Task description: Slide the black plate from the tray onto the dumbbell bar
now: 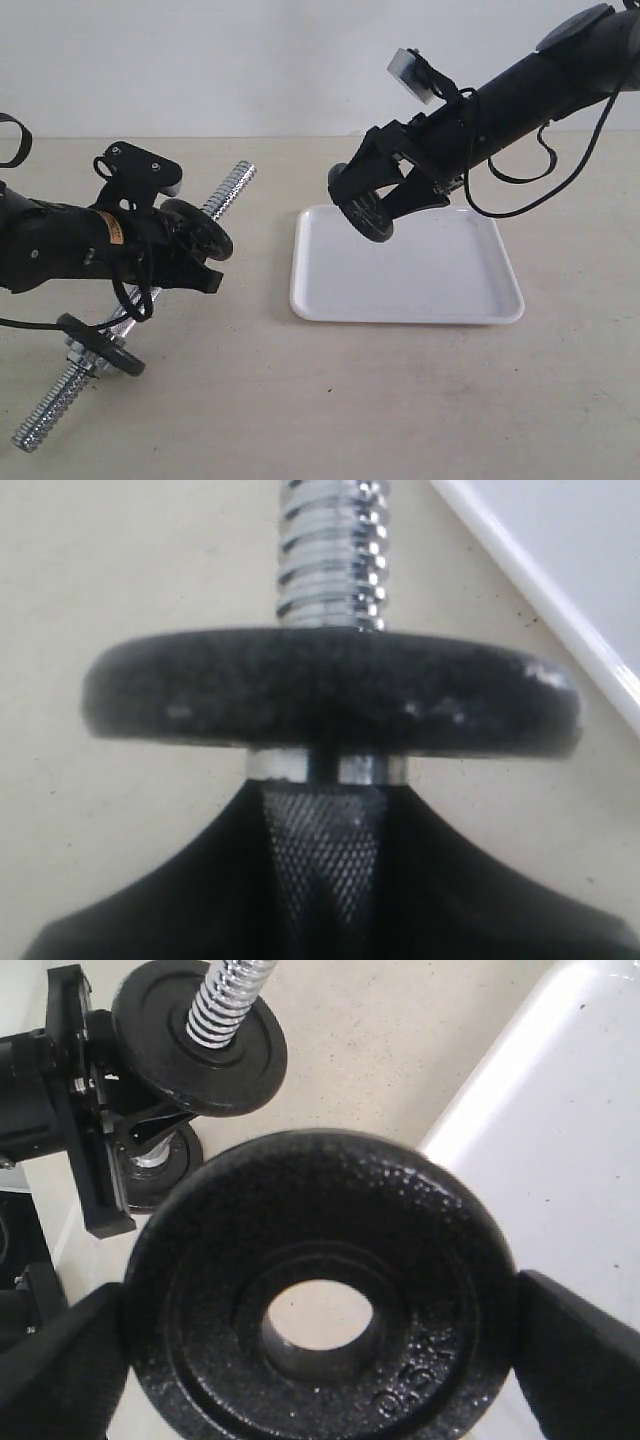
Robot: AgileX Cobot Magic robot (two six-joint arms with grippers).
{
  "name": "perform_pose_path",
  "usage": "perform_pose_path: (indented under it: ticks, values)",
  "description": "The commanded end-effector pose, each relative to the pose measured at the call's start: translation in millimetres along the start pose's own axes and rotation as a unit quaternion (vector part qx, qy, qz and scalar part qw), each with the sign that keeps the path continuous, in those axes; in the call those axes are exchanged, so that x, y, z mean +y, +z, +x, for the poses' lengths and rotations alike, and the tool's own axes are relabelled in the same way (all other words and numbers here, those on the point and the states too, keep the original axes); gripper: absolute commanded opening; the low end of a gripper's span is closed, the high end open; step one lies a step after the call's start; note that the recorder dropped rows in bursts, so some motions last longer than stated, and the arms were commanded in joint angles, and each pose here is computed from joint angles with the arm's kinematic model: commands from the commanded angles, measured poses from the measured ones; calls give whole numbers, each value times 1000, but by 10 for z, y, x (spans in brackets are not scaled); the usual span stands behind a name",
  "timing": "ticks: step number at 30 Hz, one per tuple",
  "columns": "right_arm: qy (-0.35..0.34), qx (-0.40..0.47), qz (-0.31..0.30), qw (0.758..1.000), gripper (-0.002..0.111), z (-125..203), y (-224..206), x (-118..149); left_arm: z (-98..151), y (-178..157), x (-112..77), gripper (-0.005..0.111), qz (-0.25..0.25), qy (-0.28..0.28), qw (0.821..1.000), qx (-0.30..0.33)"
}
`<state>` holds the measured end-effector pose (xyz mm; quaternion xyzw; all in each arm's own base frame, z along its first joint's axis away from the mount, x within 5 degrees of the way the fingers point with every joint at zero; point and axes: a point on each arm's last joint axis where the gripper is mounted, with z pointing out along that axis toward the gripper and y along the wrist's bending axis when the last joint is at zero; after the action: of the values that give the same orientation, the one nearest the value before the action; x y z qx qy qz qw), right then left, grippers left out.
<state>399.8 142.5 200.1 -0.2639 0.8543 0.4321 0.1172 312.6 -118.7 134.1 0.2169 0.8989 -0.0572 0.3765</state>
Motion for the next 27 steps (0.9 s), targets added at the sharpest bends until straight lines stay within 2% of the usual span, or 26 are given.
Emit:
perform_pose_path:
  ticks: [1,5,8,12,18,22,27]
  values:
    - [-14,-20,-20,1000,0,-63,-92,138,-317,-122,25,4,-7,-48,992,-120]
    - [-14,-20,-20,1000,0,-63,-92,138,-278,-115,68,4,-18,-94,990,-101]
    - [-15,-20,-20,999,0,-63,-92,138,-251,-111,91,4,-21,-105,990,-88]
    - [-17,-20,-20,999,0,-63,-92,138,-227,-109,129,4,-22,-145,986,-78]
    - [-23,-20,-20,999,0,-63,-92,138,-253,-115,256,4,-33,-178,981,-75]
    - [-24,-20,-20,999,0,-63,-92,138,-367,-128,388,4,-44,-184,980,-67]
    - [-24,-20,-20,999,0,-63,-92,138,-532,-148,425,4,-45,-151,985,-74]
